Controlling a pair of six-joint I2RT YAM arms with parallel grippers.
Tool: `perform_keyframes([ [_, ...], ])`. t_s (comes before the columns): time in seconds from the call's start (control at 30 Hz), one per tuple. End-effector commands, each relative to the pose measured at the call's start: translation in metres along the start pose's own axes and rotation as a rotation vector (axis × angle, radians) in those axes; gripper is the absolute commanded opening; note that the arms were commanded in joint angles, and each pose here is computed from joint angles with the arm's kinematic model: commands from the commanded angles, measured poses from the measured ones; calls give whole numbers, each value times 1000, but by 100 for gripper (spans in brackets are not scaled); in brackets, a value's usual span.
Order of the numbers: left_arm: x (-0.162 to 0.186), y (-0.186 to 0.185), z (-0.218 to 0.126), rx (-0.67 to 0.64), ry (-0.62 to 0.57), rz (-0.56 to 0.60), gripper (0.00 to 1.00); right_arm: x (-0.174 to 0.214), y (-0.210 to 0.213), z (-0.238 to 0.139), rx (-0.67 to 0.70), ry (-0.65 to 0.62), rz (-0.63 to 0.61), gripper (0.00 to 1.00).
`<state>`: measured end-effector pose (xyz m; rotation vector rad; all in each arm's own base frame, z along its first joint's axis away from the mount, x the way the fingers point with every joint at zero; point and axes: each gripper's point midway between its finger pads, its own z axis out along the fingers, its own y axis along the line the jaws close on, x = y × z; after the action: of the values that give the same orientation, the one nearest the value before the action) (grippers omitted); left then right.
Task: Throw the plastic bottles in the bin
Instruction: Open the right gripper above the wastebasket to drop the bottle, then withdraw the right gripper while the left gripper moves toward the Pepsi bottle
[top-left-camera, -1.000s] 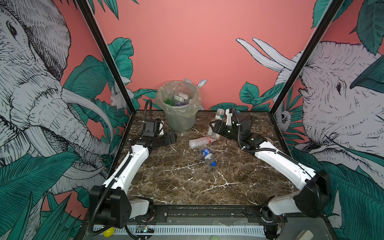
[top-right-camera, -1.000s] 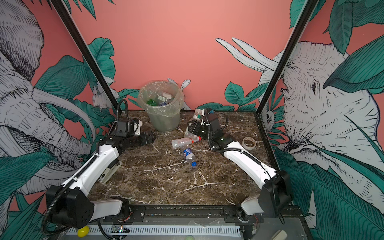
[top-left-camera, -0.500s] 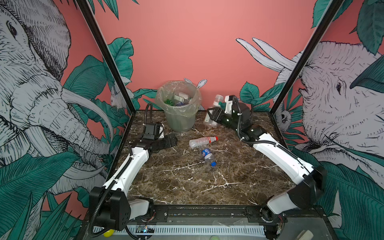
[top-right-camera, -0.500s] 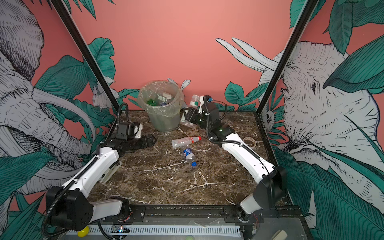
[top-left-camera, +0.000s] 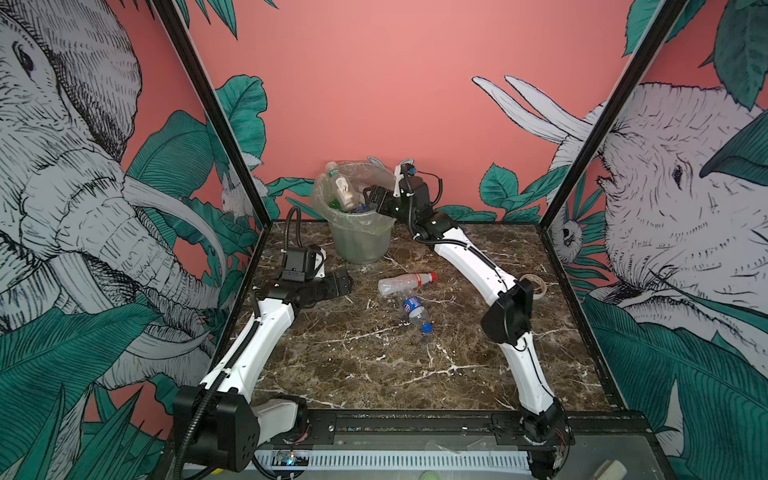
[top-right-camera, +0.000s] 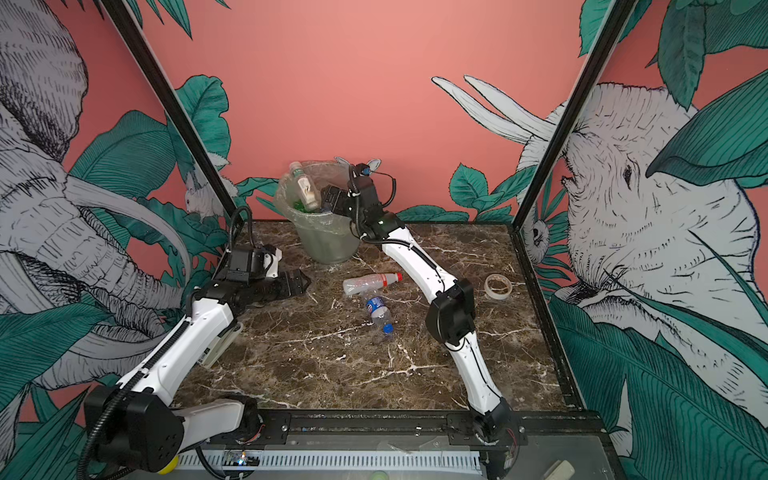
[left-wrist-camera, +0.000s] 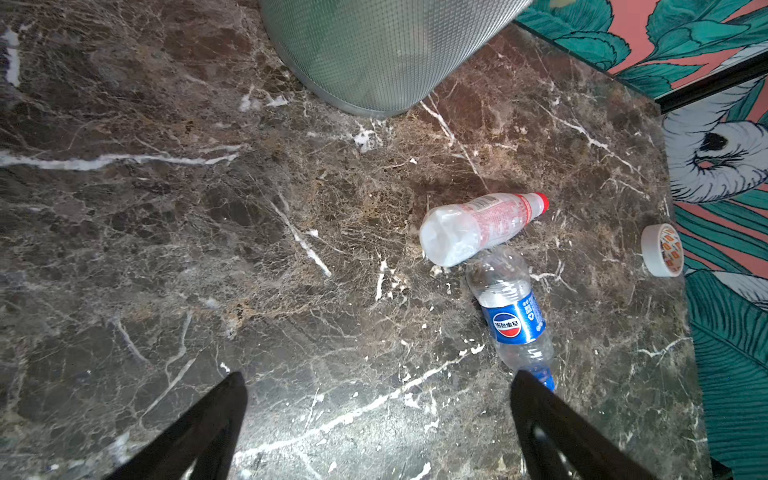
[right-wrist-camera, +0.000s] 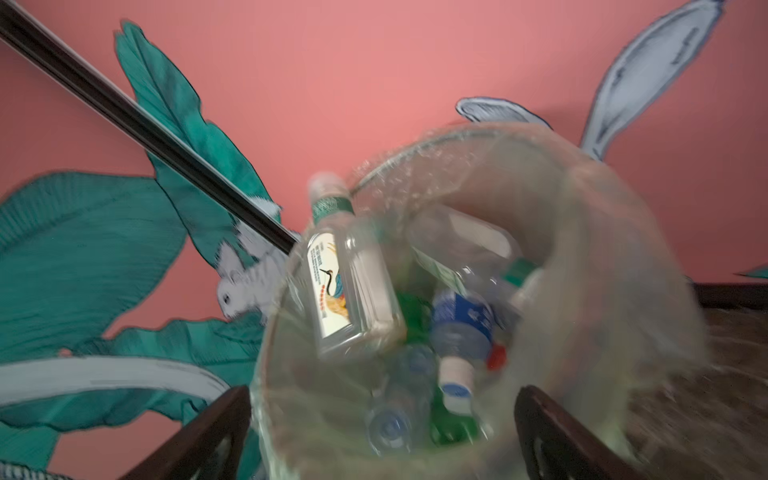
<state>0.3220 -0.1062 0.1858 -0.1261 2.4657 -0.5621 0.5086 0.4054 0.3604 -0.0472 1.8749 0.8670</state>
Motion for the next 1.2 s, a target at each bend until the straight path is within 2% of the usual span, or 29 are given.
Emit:
perform_keyframes([
  [0.0,-3,-2,-10,2,-7,23,99,-106,78,-109,-127,-294,-123,99],
  [0.13,-7,-2,-10,-7,-6,32,99,-101,71,-142,-99,-262,-173,99],
  [0.33,-10,2,-13,-39,-17,41,99,-79,49,-166,-75,-270,-227,99],
  [0.43,-11,4,-13,-47,-18,39,99,-80,42,-199,-137,-380,-186,99],
  [0.53,-11,5,-14,-54,-26,36,99,-73,20,-220,-88,-432,-157,99],
  [0.63,-12,6,-16,-60,-42,30,99,-61,-4,-231,18,-364,-142,99],
  [0.9,-6,5,0,-4,-60,19,99,-6,-51,-248,151,-195,-151,99],
  [1.17,5,5,13,41,-53,-102,99,51,-87,-257,237,-9,-161,99],
])
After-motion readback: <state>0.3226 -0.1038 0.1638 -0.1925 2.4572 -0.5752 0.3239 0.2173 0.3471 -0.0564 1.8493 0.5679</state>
